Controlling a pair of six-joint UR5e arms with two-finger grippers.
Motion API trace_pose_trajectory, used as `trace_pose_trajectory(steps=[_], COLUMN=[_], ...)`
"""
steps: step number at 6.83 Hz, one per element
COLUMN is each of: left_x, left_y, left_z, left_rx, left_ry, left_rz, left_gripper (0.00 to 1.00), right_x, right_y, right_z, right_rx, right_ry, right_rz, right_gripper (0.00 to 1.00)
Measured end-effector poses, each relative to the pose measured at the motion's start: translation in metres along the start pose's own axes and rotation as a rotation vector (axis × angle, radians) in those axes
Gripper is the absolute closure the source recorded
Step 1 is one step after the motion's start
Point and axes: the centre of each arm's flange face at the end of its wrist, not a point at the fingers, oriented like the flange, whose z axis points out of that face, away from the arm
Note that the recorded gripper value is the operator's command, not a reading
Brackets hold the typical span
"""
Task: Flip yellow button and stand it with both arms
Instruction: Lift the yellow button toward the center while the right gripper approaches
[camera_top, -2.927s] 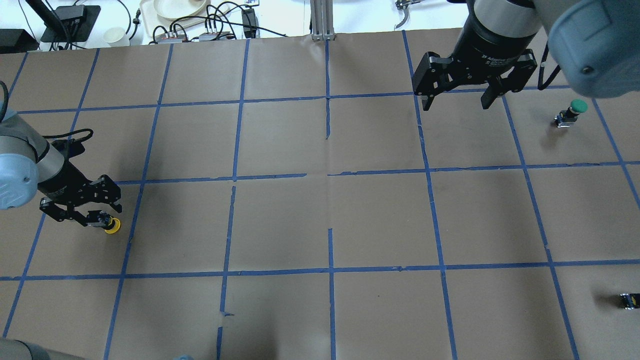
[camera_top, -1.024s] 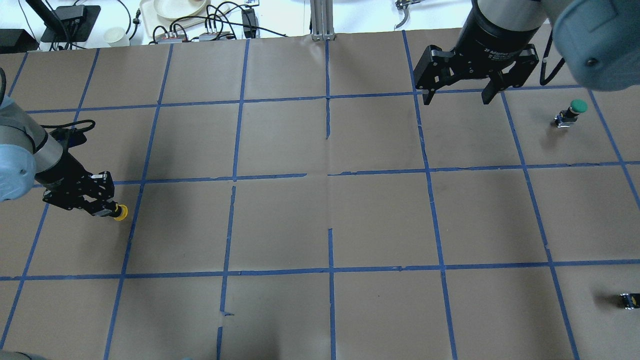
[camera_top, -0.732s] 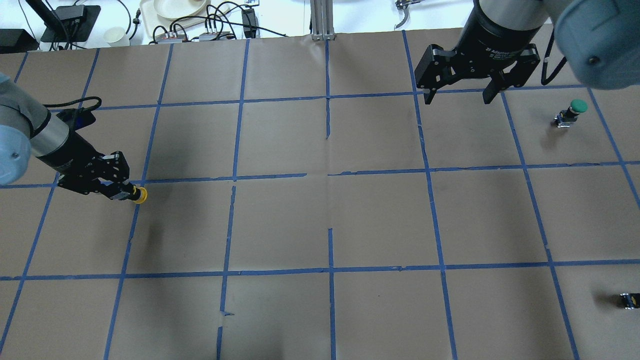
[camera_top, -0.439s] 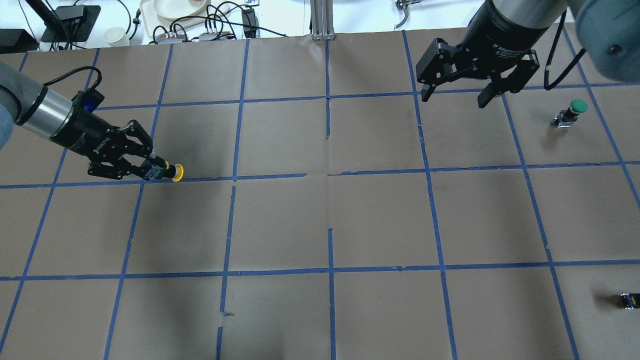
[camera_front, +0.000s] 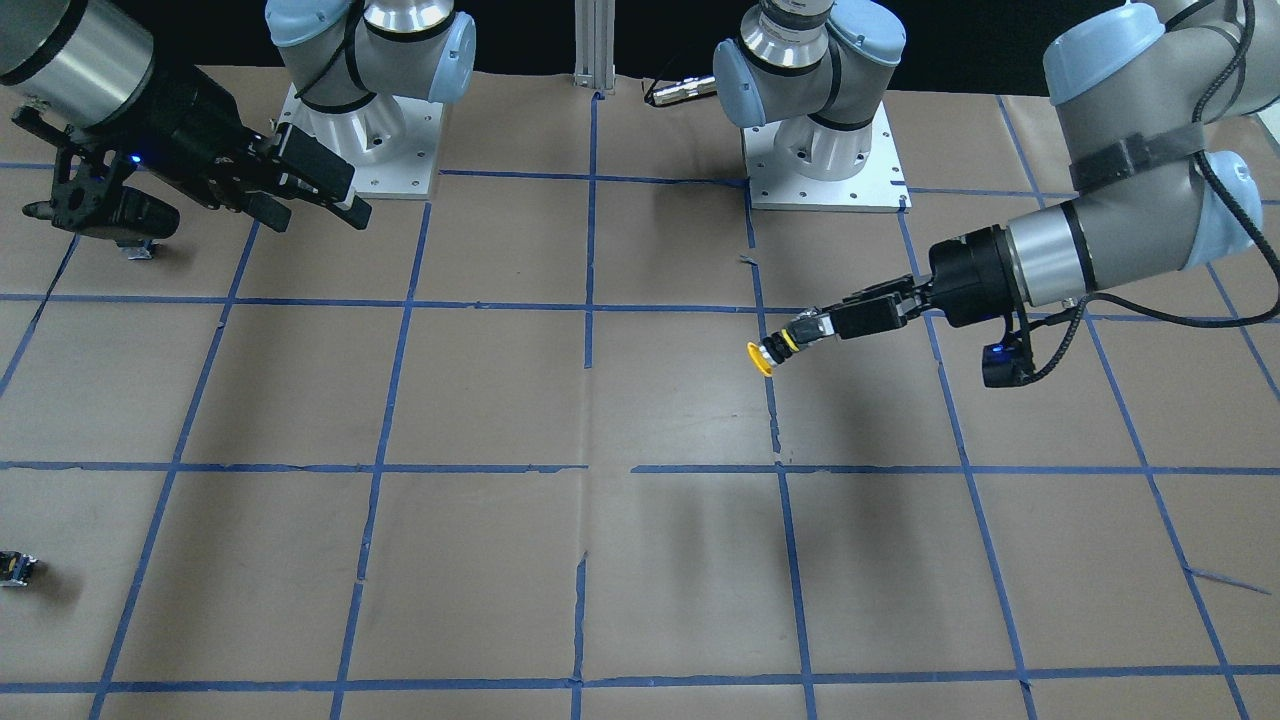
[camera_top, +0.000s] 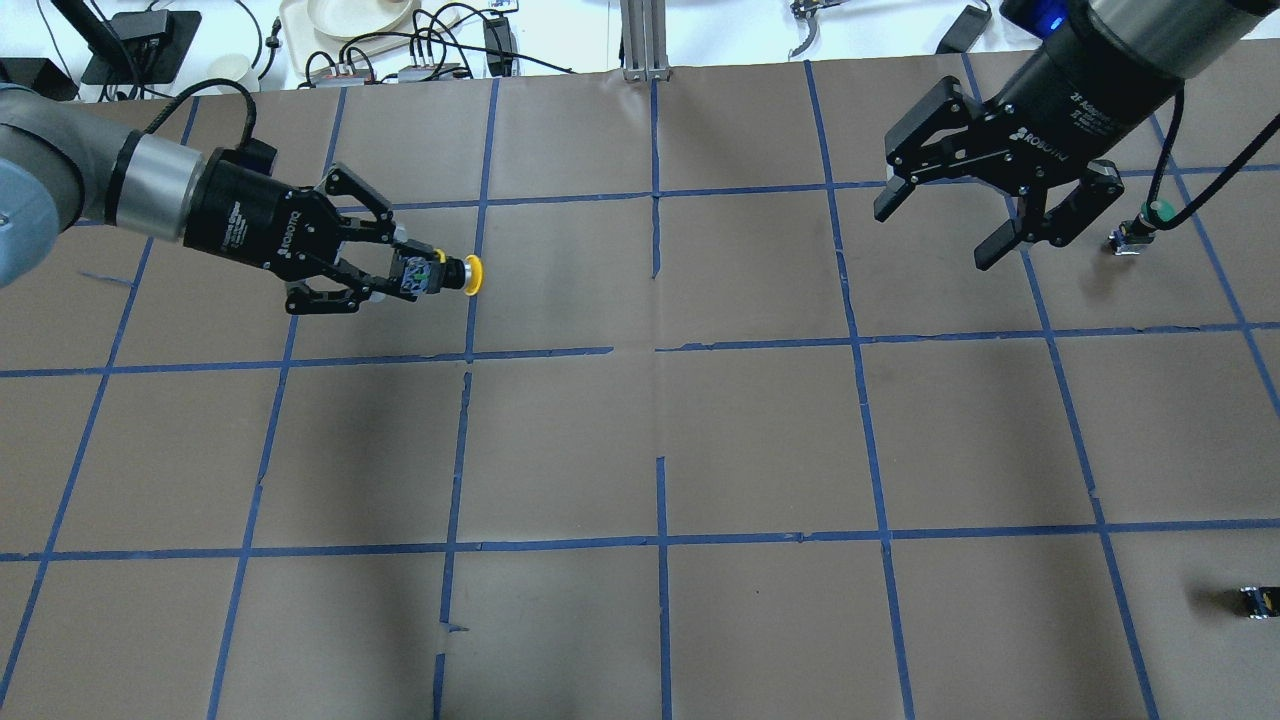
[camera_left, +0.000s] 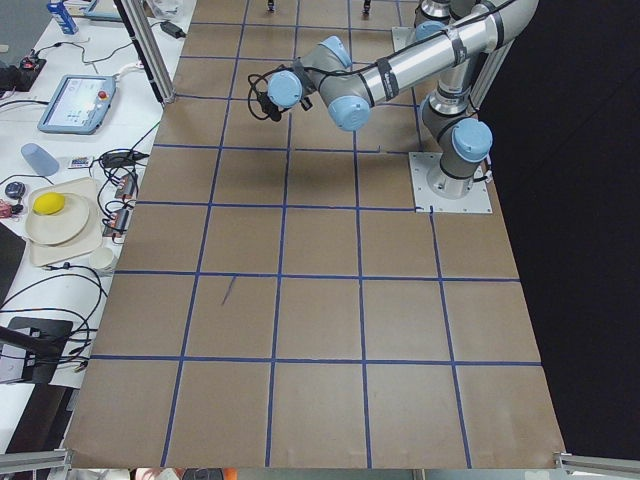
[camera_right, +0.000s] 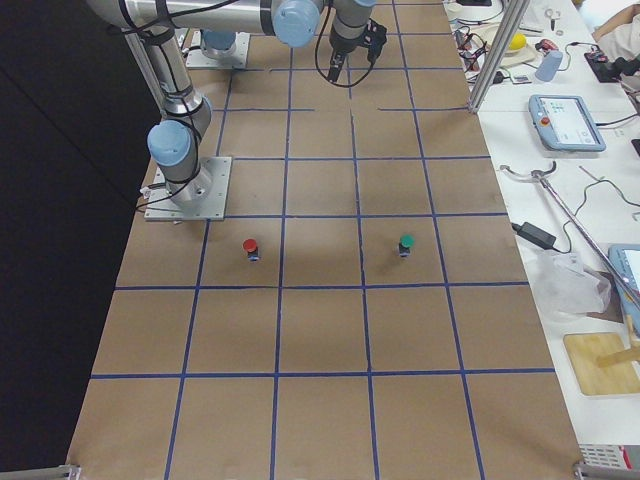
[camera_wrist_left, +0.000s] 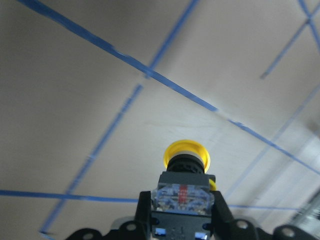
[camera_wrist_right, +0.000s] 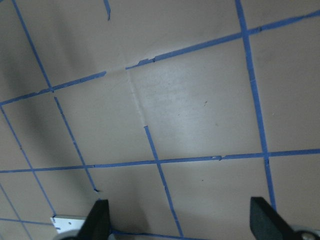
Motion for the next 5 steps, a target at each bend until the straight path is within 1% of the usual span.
trace_pose_trajectory(steps=[1,2,3,4,5], left_x=[0.022,0.039,0.053,0.065,0.073], left_y=[0.021,0.038,0.053,0.069,0.083], left_z=[0.024,0.041,0.054,0.065,0.073], left_rx=[-0.06,-0.113,-0.161,-0.207,-0.244], left_ry=[0.09,0.167,0.232,0.284,0.316], left_rz=[-0.038,-0.07,-0.091,-0.113,-0.138], left_gripper=[0.99,0.99,0.99,0.99,0.99], right_x=[0.015,0.025,0.032,0.036,0.034], right_y=[0.0,-0.001,-0.002,-0.005,-0.01], right_z=[0.002,0.007,0.017,0.029,0.037], right_rx=[-0.094,-0.17,-0.22,-0.235,-0.211], right_ry=[-0.137,-0.247,-0.303,-0.355,-0.427], right_rz=[0.069,0.131,0.168,0.167,0.125], right_gripper=[0.0,0.0,0.0,0.0,0.01])
